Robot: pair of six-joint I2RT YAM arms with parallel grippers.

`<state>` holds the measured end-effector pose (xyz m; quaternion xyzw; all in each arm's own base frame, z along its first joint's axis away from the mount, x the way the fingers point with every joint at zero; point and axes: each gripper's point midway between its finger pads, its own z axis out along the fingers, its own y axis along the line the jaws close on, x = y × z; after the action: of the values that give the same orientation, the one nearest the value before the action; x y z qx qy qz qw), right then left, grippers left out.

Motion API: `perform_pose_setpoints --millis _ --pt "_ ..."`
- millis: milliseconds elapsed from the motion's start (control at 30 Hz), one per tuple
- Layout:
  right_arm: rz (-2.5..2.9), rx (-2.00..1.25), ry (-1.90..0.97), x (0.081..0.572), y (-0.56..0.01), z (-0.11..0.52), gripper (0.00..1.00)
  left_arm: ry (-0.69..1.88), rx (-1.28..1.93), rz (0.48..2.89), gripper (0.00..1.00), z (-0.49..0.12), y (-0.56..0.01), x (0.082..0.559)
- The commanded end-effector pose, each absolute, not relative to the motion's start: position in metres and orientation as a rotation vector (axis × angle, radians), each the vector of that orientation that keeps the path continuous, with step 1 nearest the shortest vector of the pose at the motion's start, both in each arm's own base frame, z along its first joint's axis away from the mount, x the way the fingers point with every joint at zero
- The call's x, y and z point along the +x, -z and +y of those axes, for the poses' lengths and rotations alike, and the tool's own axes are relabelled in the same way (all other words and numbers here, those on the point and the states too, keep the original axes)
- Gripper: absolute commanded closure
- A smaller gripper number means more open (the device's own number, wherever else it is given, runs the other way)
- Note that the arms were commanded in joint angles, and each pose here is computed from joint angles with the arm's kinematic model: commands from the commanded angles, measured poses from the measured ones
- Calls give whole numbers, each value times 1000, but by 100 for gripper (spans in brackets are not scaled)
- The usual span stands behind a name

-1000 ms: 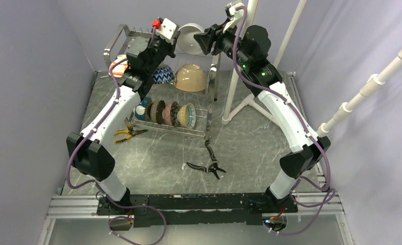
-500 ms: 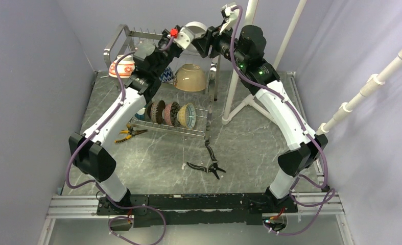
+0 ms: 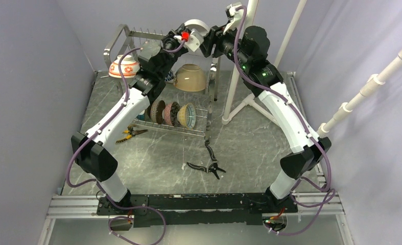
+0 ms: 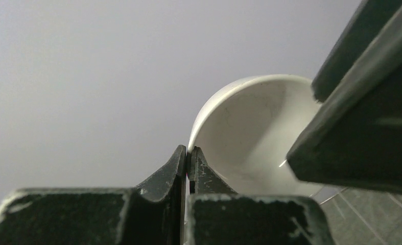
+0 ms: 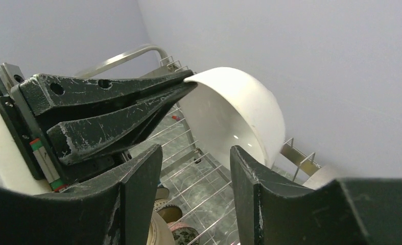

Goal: Load the bowls into the dish rack
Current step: Adjust the dish rack at the center of the board.

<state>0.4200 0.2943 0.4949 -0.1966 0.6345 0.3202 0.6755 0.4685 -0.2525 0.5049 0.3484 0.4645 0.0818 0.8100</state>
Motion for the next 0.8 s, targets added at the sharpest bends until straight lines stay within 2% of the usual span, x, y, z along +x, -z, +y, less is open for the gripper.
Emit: perform_pose_setpoints --millis 0,300,500,767 --pt "1358 -381 -703 410 -525 277 46 -304 656 908 97 -232 -549 462" --pt "1337 -346 -731 416 -532 279 55 -425 716 898 97 -228 -537 468" --pt "1382 -312 -717 432 -528 281 70 -443 742 886 97 -229 -535 469" --pt "1396 -343 -749 431 -528 285 67 -451 696 913 98 -221 -544 469"
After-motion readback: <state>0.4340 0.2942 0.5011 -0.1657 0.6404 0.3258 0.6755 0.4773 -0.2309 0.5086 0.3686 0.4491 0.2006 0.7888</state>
